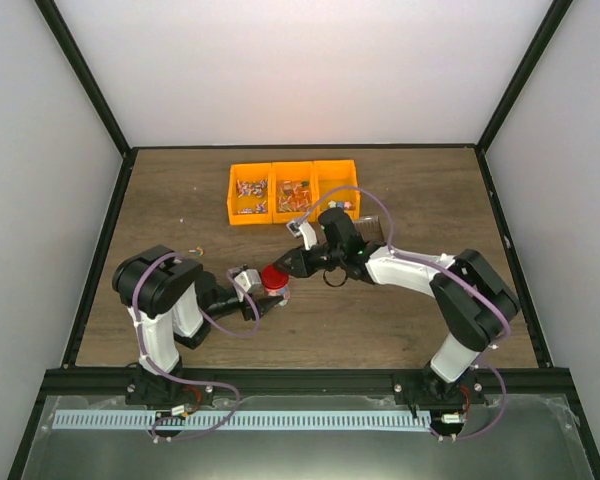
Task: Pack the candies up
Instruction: Screw the bottle lid onto the packing bottle.
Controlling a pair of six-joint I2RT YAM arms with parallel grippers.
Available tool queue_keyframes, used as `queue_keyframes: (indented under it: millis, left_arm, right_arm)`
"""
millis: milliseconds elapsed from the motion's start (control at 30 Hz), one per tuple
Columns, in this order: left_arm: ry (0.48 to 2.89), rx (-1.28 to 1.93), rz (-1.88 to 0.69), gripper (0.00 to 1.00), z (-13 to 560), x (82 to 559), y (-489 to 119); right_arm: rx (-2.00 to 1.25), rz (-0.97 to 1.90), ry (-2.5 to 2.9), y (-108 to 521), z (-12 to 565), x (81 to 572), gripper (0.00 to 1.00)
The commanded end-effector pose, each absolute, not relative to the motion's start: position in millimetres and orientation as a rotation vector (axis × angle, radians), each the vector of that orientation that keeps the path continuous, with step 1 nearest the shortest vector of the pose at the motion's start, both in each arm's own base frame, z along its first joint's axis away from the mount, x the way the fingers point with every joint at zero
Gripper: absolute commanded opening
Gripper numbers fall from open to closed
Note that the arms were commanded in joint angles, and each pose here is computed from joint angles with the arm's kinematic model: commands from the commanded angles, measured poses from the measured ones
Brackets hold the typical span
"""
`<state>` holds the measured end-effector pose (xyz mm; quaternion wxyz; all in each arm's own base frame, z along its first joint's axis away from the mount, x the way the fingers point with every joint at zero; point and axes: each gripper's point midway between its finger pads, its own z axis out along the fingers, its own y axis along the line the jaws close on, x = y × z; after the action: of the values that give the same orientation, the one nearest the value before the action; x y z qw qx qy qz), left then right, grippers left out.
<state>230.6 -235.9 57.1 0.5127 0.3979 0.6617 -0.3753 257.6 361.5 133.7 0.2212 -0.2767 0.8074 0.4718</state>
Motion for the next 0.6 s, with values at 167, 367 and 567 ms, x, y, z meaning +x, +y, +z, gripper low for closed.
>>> queue_keyframes:
  millis: [167,367,567]
  left_arm:
    - [1.499,0.970,-0.939,0.46,68.8,216.6,-239.0]
    - [1.502,0.962,-0.930,0.45,68.8,218.4,-238.5]
    - [1.513,0.952,-0.926,0.46,68.0,220.3,-237.9]
  right_arm:
    - [-0.790,1.276,2.149,371.7,148.4,272.6,0.22]
    - [-0.800,1.261,2.141,368.6,151.3,270.2,0.13]
    - [-0.824,1.333,2.179,369.6,137.3,257.1,0.10]
